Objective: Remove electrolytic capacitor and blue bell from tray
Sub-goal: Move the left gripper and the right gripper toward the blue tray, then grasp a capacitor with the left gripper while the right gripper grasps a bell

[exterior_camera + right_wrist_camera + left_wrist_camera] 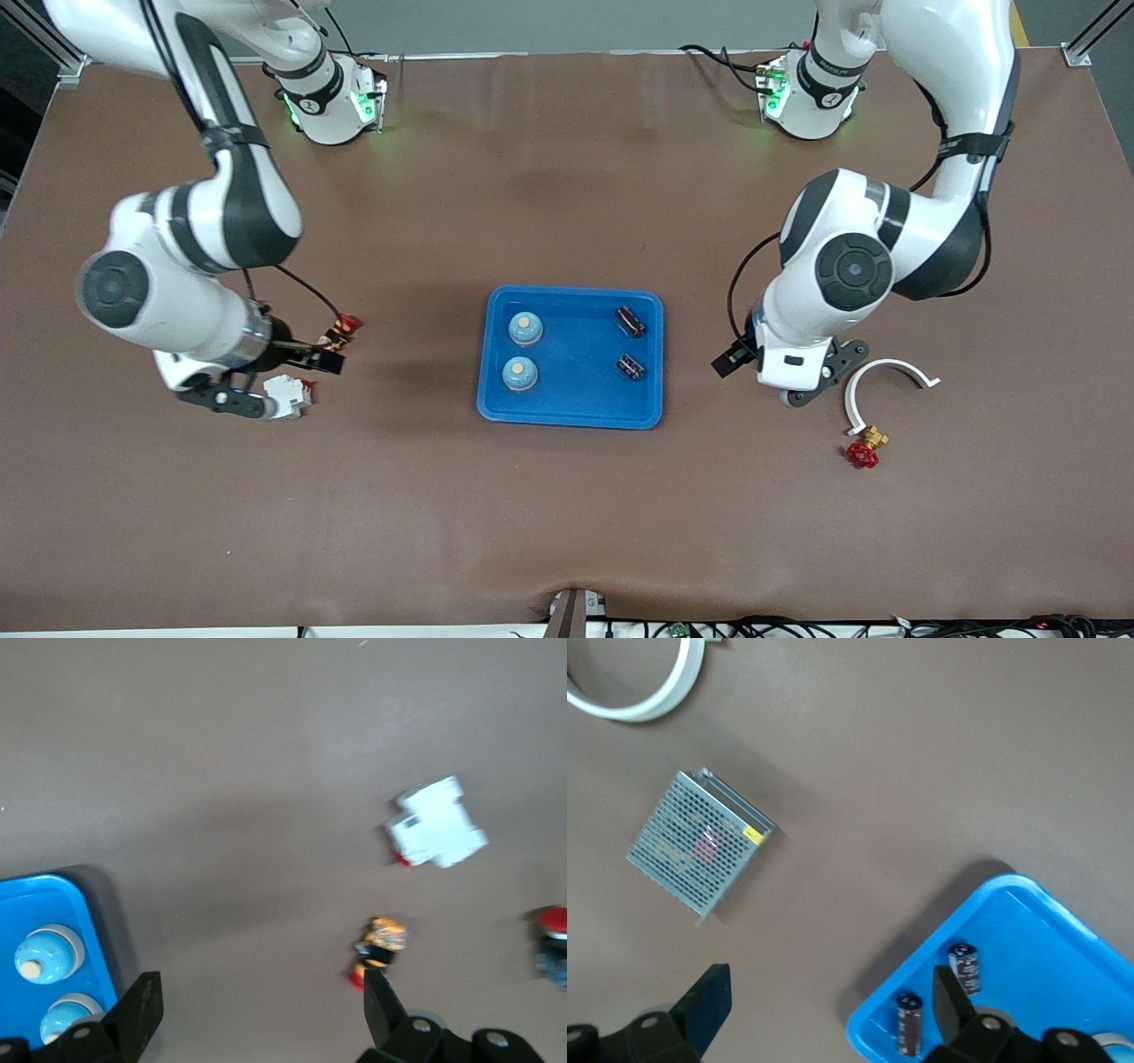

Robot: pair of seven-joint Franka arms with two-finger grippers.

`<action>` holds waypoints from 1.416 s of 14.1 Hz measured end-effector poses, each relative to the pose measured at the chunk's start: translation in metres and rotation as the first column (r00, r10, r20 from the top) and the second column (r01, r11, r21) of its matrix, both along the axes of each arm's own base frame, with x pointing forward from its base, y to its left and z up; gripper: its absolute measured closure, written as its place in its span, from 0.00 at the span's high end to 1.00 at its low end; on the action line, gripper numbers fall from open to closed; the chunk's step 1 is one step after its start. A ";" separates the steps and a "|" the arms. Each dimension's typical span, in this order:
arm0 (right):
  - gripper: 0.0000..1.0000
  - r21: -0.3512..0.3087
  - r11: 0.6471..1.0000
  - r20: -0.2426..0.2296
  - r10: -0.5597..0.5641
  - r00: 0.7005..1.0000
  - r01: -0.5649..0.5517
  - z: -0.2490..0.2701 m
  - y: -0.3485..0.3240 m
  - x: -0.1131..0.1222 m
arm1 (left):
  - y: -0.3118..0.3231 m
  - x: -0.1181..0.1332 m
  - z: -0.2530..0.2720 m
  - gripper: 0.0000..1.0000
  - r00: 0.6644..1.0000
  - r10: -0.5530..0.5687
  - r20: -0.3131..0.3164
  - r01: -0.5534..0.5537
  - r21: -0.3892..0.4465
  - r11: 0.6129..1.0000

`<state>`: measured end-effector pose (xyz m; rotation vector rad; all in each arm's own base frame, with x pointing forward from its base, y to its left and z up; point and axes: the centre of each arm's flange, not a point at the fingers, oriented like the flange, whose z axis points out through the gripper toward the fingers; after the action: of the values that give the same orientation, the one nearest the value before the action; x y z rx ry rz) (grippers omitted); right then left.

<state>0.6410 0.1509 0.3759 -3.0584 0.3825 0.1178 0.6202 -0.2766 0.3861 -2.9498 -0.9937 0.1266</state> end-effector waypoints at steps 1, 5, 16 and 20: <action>1.00 -0.002 1.000 0.003 -0.016 1.000 0.016 -0.014 0.020 -0.004 | -0.009 -0.001 -0.004 1.00 1.000 0.028 0.000 -0.028 0.002 1.000; 1.00 -0.004 0.997 0.030 -0.078 0.997 0.078 -0.055 0.116 -0.045 | -0.048 -0.002 -0.024 1.00 0.995 0.104 -0.001 -0.104 0.005 0.995; 1.00 0.033 0.981 0.068 -0.191 0.979 0.189 -0.098 0.246 -0.142 | -0.134 -0.023 -0.093 1.00 0.994 0.089 0.065 -0.084 -0.070 0.994; 1.00 0.036 0.979 0.076 -0.201 0.977 0.199 -0.116 0.251 -0.144 | -0.141 -0.024 -0.125 1.00 0.991 0.123 0.060 -0.118 -0.078 0.990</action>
<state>0.4969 0.4023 0.2594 -2.9633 0.6736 -0.0083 0.5966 -0.4173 0.2609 -2.9767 -1.2026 0.0718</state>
